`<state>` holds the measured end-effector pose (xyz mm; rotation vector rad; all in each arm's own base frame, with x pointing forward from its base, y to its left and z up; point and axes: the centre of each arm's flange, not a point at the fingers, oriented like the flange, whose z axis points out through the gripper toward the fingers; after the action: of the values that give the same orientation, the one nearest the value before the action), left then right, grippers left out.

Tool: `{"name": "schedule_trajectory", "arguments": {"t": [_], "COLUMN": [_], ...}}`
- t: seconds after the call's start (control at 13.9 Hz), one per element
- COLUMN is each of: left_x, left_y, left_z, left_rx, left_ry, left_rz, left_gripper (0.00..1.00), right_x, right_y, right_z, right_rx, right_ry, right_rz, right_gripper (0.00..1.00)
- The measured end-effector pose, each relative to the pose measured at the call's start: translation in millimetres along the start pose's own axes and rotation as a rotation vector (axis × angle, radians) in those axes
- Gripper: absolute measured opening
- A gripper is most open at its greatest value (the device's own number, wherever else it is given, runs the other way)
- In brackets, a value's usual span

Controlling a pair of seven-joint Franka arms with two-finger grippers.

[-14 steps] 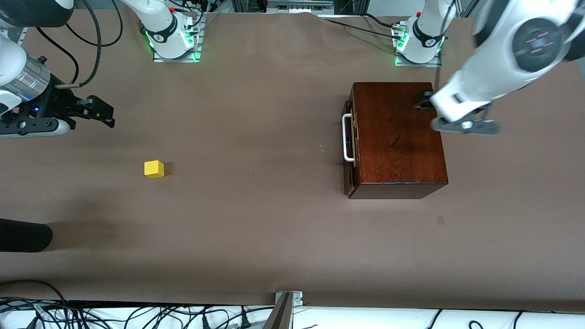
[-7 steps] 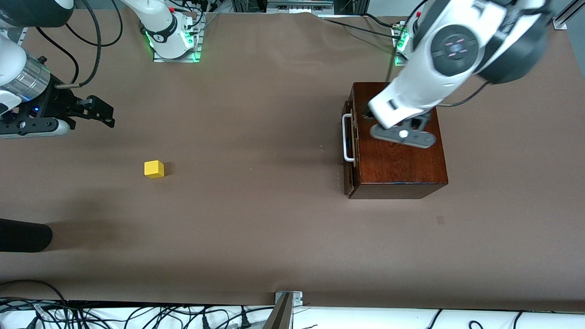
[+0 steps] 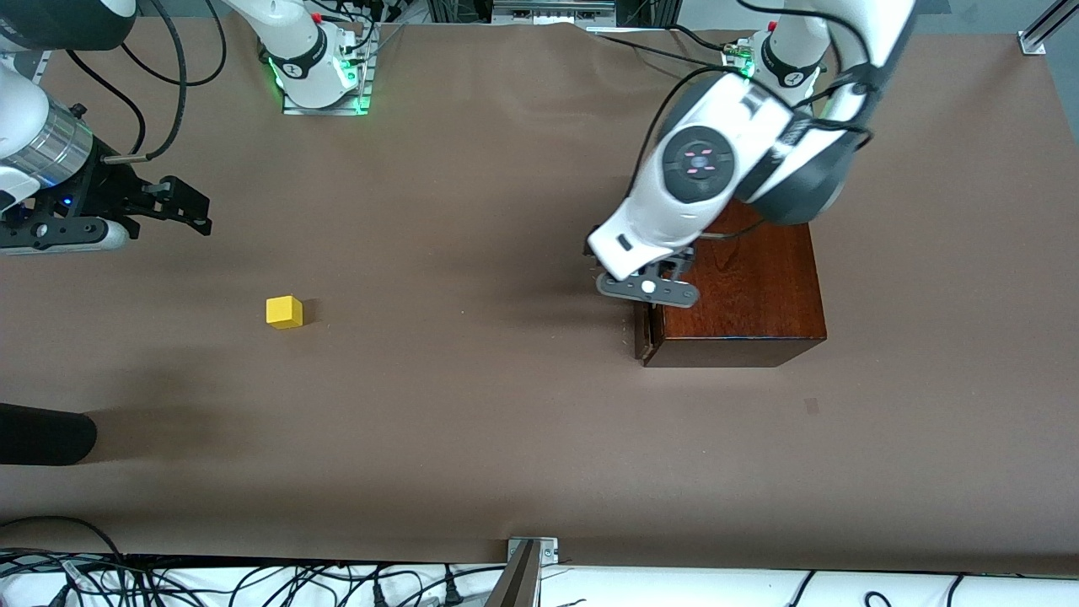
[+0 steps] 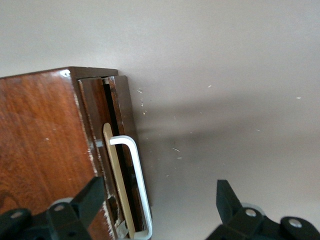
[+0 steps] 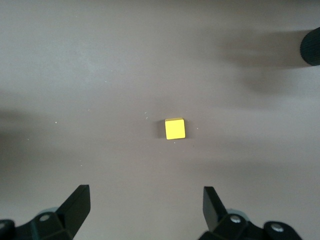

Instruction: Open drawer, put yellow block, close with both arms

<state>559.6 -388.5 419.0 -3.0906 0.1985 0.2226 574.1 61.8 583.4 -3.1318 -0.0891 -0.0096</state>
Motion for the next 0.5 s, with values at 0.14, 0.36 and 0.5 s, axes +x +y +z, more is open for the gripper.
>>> {"name": "schedule_trajectory", "arguments": {"t": [0.14,0.36,0.5], "left_x": [-13,-25,-32], "left_y": [31,41,40], "left_z": [21,57,76], "left_rx": [0.089,0.159,0.186], "left_ry": [0.017,-0.018,-0.048], "left_rz": [-0.021,-0.044,-0.053], "left_gripper": [1.0,1.0,1.0], "right_x": [0,-1,-2], "right_y": [1,1,1], "right_z": [0,0,1], "right_rx": [0.0,0.0,-0.001], "right_ry": [-0.001,-0.005,-0.014], "right_rz": [0.001,0.001,0.001], "right_gripper": [1.0,1.0,1.0]}}
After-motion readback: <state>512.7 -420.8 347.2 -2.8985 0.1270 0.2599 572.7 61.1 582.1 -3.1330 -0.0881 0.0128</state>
